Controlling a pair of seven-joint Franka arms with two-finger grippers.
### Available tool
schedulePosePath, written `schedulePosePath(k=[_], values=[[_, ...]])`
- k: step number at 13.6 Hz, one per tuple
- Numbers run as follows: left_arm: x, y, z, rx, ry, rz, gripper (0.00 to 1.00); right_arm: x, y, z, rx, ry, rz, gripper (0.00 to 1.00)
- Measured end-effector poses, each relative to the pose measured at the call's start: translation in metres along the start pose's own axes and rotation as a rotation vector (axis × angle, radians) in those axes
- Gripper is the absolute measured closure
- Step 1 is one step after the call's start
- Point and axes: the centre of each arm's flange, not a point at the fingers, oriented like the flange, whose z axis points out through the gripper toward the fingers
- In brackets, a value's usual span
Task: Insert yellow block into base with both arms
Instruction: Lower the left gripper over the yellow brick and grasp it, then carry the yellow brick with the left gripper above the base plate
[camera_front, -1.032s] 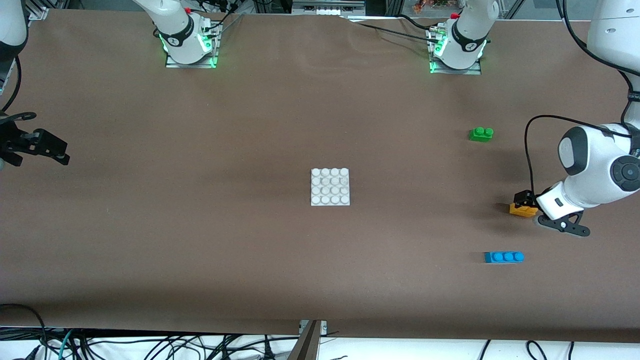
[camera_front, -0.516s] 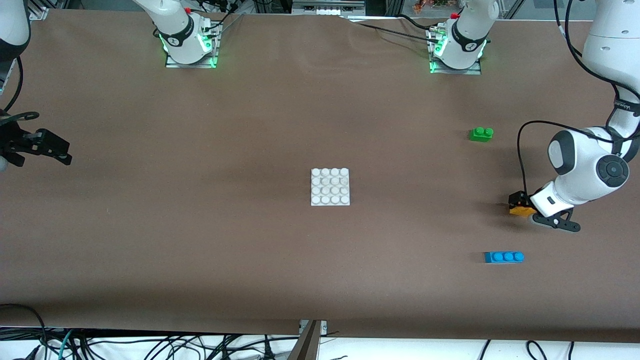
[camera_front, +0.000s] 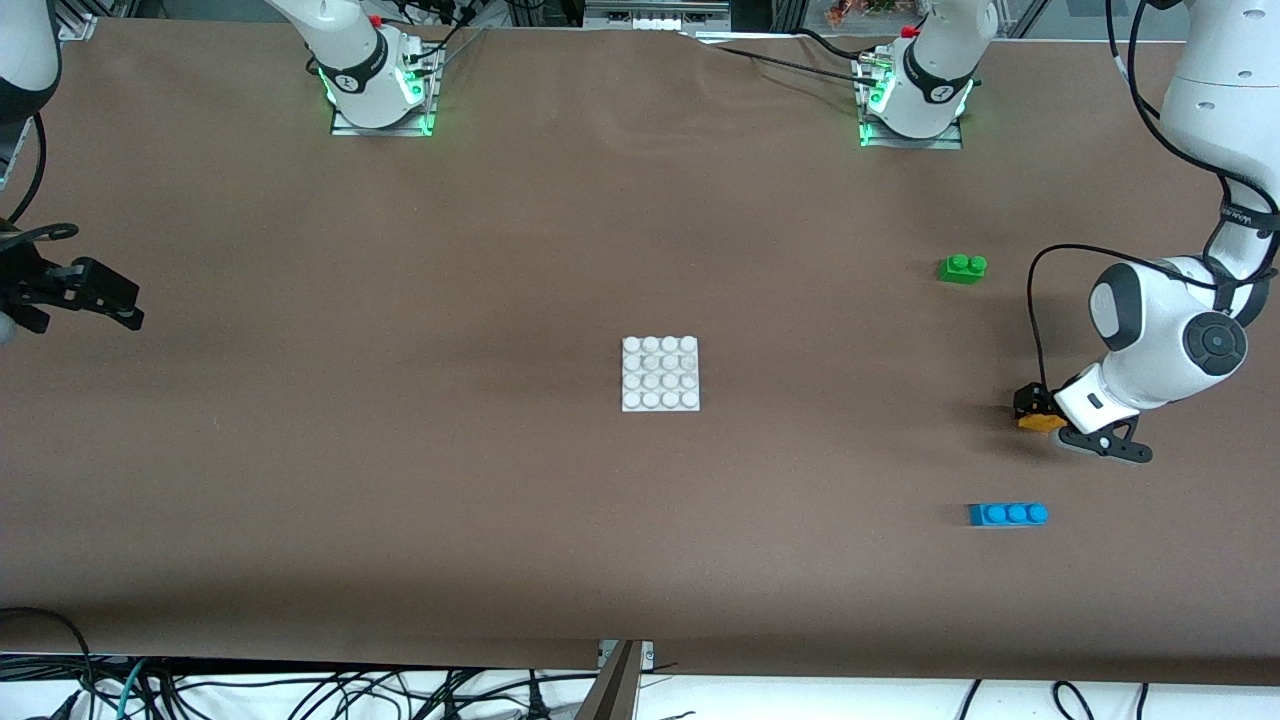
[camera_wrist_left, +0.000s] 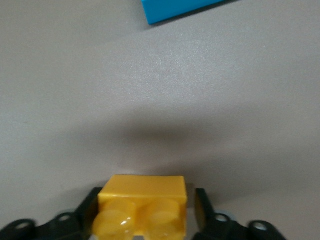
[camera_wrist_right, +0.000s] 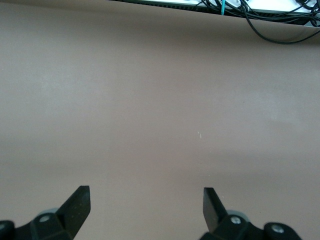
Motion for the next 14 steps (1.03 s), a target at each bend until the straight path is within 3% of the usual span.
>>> schedulePosePath(k=[1, 7, 10, 14], values=[[0.000, -0.001, -0.001, 0.001, 0.002, -0.001, 0.32, 0.000, 0.000, 0.000, 0.000, 0.000, 0.000, 0.00], [0.016, 0.008, -0.033, -0.001, -0.001, 0.004, 0.32, 0.000, 0.000, 0.000, 0.000, 0.000, 0.000, 0.00], [0.037, 0.041, -0.084, -0.020, -0.042, -0.007, 0.32, 0.000, 0.000, 0.000, 0.000, 0.000, 0.000, 0.00], [0.055, 0.101, -0.135, -0.035, -0.031, 0.009, 0.32, 0.000, 0.000, 0.000, 0.000, -0.001, 0.000, 0.00]])
